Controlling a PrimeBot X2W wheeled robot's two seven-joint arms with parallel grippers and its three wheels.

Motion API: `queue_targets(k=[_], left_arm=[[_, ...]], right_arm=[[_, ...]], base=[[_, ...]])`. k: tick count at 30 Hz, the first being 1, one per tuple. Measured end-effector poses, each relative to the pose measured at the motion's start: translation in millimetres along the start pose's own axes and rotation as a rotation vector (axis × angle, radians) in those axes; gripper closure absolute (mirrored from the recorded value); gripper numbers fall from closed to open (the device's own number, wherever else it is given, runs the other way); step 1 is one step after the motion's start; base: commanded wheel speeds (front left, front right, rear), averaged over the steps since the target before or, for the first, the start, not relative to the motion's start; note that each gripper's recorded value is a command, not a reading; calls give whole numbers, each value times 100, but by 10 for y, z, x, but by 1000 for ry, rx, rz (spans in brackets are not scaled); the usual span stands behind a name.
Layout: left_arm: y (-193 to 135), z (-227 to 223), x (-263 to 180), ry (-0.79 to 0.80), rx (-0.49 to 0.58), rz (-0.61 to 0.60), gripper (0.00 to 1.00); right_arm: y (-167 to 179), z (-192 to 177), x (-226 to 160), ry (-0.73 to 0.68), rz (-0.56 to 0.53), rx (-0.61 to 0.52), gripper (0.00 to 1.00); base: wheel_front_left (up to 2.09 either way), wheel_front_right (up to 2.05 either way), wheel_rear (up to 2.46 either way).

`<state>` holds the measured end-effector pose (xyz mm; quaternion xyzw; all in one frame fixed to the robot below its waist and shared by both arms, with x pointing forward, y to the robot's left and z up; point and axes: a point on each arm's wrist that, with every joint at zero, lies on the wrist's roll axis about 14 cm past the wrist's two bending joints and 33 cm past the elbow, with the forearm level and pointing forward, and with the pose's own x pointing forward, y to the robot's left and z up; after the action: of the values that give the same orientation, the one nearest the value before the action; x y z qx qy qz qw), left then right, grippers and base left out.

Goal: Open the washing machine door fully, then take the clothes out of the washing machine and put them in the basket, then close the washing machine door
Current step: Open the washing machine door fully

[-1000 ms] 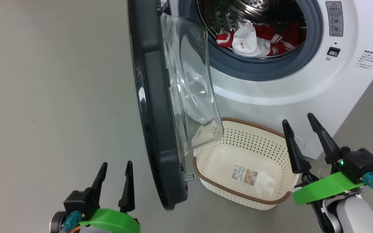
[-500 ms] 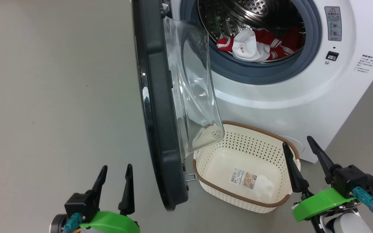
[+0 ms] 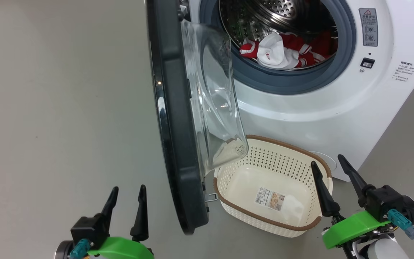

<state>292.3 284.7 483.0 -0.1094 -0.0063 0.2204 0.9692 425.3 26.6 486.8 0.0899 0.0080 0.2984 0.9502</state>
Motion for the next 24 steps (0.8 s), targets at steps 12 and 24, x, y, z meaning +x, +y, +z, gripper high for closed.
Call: queue_targets(k=[12,24], left_arm=[[5,4,3,-1,0,2,100],[-53,887,52,-277,-12,-12,100]], right_arm=[[17,-17,5,4,5,3,0],[30,-5,5,1,8,1,0]], base=[[0,0,0],[0,0,0]])
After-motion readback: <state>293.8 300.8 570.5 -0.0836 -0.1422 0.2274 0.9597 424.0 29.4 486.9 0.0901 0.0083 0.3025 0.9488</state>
